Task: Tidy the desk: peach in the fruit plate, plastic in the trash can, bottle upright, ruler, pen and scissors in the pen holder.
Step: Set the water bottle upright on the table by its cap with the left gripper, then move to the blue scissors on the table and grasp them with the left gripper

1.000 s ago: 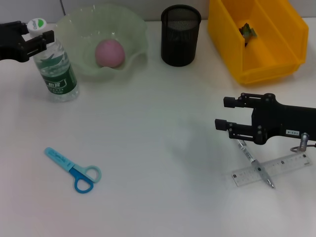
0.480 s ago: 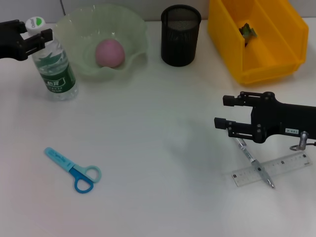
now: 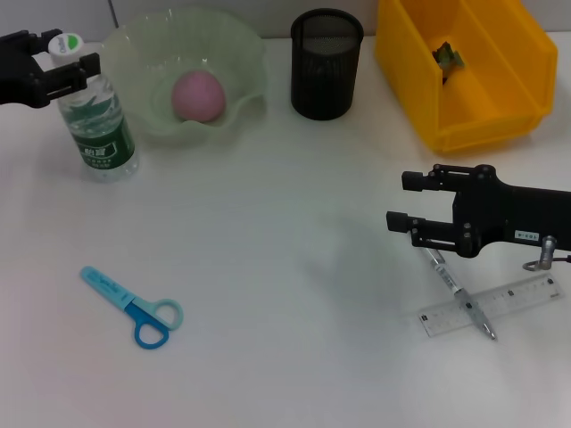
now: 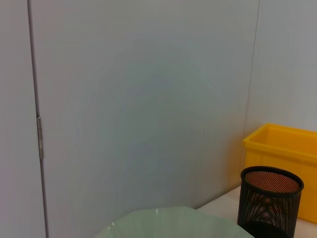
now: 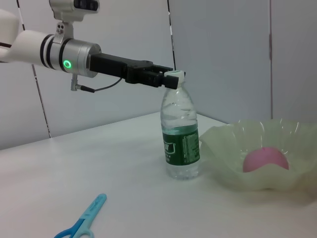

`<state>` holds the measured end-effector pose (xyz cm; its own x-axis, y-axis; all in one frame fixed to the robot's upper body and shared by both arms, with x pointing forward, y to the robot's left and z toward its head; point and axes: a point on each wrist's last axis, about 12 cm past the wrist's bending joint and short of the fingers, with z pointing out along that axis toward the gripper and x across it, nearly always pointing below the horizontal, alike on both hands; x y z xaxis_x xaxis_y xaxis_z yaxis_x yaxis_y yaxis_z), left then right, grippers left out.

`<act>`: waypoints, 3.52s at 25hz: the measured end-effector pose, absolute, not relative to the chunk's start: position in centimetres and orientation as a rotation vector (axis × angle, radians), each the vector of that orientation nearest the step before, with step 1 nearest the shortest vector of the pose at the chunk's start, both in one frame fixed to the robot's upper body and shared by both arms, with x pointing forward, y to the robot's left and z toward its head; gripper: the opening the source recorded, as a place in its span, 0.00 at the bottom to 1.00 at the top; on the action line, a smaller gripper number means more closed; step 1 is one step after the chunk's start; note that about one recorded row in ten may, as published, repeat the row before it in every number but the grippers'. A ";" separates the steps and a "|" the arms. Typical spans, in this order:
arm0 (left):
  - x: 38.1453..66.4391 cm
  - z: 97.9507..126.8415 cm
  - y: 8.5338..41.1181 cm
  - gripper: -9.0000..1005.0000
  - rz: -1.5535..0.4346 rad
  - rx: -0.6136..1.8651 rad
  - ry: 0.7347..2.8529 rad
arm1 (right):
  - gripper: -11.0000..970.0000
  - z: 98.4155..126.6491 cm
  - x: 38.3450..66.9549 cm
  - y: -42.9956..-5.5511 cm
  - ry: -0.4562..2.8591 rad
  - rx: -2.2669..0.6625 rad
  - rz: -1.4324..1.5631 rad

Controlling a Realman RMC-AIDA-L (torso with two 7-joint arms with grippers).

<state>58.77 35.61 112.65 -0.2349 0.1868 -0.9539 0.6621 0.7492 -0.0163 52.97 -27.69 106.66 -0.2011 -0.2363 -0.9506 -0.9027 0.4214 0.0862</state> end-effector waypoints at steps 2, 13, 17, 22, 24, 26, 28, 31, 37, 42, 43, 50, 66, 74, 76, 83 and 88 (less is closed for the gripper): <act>58.8 112.6 35.6 0.60 -0.510 0.665 1.788 | 0.66 106.7 53.0 -27.7 1.691 -1.002 0.847; 58.7 112.6 35.6 0.78 -0.511 0.664 1.789 | 0.66 106.7 53.0 -27.7 1.690 -1.003 0.847; 58.8 112.8 35.8 0.78 -0.510 0.640 1.781 | 0.66 106.7 53.0 -27.7 1.689 -1.002 0.847; 58.5 114.0 36.7 0.78 -0.567 0.475 1.657 | 0.66 106.7 53.1 -27.6 1.687 -1.003 0.847; 58.5 114.3 36.6 0.78 -0.585 0.461 1.635 | 0.66 106.8 53.2 -27.5 1.684 -1.009 0.847; 58.0 115.1 36.2 0.78 -0.683 0.445 1.567 | 0.66 106.8 53.2 -27.4 1.682 -1.013 0.850; 57.6 115.4 35.8 0.78 -0.753 0.446 1.539 | 0.66 106.8 53.3 -27.4 1.683 -1.011 0.852; 57.1 115.4 34.8 0.78 -0.850 0.461 1.511 | 0.66 106.8 53.3 -27.4 1.684 -1.008 0.853; 55.7 113.2 31.6 0.78 -0.980 0.591 1.494 | 0.66 107.3 53.7 -27.4 1.694 -0.985 0.862; 54.3 111.0 29.3 0.78 -0.984 0.689 1.492 | 0.66 108.2 54.4 -27.5 1.716 -0.960 0.888; 54.0 110.4 29.0 0.78 -0.974 0.697 1.496 | 0.66 108.5 54.7 -27.7 1.729 -0.949 0.896; 52.6 108.5 28.8 0.78 -0.959 0.688 1.516 | 0.66 109.1 54.7 -28.3 1.736 -0.969 0.916; 52.2 108.2 29.3 0.77 -0.873 0.890 1.547 | 0.66 109.9 54.4 -28.7 1.758 -0.950 1.010; 54.0 110.4 29.4 0.77 -0.846 1.143 1.567 | 0.66 109.7 54.5 -28.5 1.772 -0.928 1.020; 54.6 112.0 29.4 0.77 -0.829 1.278 1.548 | 0.66 109.4 54.4 -28.4 1.783 -0.902 1.033; 55.6 115.3 29.4 0.77 -0.674 1.570 1.520 | 0.66 109.1 54.5 -28.4 1.838 -0.817 1.062; 56.3 116.2 28.8 0.77 -0.560 1.773 1.525 | 0.66 108.6 54.9 -28.1 1.871 -0.760 1.043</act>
